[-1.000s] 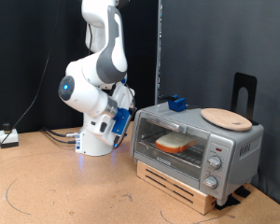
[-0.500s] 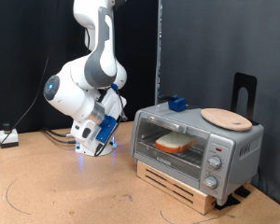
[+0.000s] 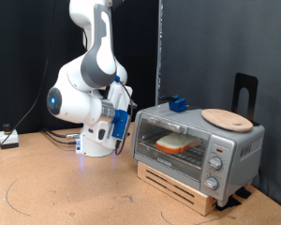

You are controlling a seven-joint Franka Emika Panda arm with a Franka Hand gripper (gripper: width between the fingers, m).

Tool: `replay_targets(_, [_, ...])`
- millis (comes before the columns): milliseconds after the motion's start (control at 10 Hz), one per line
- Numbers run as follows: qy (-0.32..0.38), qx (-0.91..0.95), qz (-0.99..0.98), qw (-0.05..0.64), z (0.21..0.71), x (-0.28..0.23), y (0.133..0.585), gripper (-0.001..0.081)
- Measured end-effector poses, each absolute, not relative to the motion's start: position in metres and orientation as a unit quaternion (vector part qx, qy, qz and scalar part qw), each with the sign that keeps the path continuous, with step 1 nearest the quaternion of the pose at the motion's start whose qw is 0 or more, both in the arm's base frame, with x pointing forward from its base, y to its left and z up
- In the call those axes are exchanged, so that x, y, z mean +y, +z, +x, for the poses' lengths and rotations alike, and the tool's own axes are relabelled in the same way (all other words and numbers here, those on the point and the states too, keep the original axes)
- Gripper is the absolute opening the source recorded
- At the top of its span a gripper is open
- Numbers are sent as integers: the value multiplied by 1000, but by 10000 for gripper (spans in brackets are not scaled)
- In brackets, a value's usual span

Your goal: Make a piece of toast with the oven

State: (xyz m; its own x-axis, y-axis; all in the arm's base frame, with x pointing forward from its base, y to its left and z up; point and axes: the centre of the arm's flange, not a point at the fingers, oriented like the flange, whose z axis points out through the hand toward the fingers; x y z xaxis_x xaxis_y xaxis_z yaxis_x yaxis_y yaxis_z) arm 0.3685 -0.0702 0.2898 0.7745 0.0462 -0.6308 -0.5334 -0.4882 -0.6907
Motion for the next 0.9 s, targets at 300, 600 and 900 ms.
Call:
replay_targets(300, [264,189,-810,489,405,-72,278,807])
replay_targets(600, [295,162,-780,527,411,-65,286,807])
replay_targets(900, [322,157,-755,549,447,-64,276,807])
